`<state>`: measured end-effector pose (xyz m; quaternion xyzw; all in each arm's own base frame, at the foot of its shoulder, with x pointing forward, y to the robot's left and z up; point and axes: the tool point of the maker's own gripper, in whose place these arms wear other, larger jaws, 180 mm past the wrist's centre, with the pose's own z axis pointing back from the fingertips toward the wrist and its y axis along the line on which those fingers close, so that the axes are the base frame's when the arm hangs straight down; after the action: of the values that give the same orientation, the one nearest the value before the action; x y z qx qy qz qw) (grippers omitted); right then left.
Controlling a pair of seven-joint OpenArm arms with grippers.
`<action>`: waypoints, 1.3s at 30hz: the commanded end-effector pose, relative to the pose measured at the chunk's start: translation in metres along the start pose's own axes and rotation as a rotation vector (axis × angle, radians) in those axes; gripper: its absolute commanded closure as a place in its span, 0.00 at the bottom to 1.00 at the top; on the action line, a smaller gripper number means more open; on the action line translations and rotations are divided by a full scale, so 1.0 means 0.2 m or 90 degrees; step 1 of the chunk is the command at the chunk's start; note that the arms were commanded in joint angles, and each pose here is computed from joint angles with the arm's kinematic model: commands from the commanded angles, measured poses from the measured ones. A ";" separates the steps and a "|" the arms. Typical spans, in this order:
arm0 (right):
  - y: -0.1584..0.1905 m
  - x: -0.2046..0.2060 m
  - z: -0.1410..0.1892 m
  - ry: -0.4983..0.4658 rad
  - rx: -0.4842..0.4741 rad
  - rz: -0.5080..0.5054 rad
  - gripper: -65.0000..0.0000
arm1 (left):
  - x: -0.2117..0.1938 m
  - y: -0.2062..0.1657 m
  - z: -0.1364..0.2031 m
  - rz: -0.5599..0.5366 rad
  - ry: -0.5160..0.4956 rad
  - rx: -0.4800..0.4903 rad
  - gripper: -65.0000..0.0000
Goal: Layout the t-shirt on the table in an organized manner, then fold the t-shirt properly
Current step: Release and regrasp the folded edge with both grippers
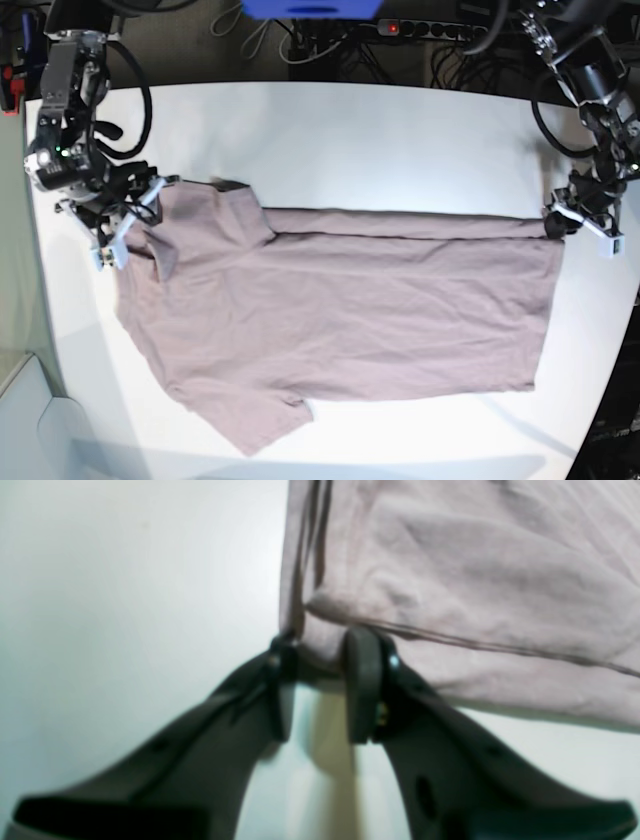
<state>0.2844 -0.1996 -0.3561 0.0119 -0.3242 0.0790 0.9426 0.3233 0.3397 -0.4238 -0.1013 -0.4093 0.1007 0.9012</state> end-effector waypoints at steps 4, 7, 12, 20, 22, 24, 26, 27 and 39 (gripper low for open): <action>-0.10 0.06 0.04 -0.033 -0.029 -0.013 0.55 | 0.08 0.03 0.02 -0.012 -0.023 0.004 0.99; -0.12 0.05 0.04 -0.030 -0.034 -0.018 0.54 | 0.08 0.03 0.02 -0.012 -0.022 0.004 0.99; -0.12 -0.01 0.01 -0.010 -0.029 -0.026 0.54 | 0.07 0.03 0.02 -0.012 -0.020 0.004 1.00; -0.21 -0.10 -0.13 0.023 -0.031 -0.059 0.54 | 0.07 0.03 0.02 -0.012 -0.020 0.004 1.00; -0.23 -0.09 -0.14 0.015 -0.033 -0.062 0.54 | 0.07 0.03 0.02 -0.012 -0.020 0.004 1.00; -0.25 -0.10 -0.17 0.015 -0.033 -0.068 0.54 | 0.07 0.03 0.03 -0.012 -0.019 0.005 1.00; -0.28 -0.09 -0.18 0.015 -0.037 -0.071 0.54 | 0.07 0.03 0.03 -0.012 -0.019 0.005 1.00; -0.29 -0.10 -0.19 0.019 -0.039 -0.073 0.54 | 0.07 0.03 0.03 -0.012 -0.019 0.005 1.00; -0.31 -0.09 -0.23 0.003 -0.040 -0.083 0.56 | 0.07 0.03 0.02 -0.013 -0.018 0.004 1.00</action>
<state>0.2956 -0.2558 -0.4156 0.0089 -0.2994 0.0010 0.9541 0.3201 0.3395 -0.4261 -0.1019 -0.4053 0.1015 0.9028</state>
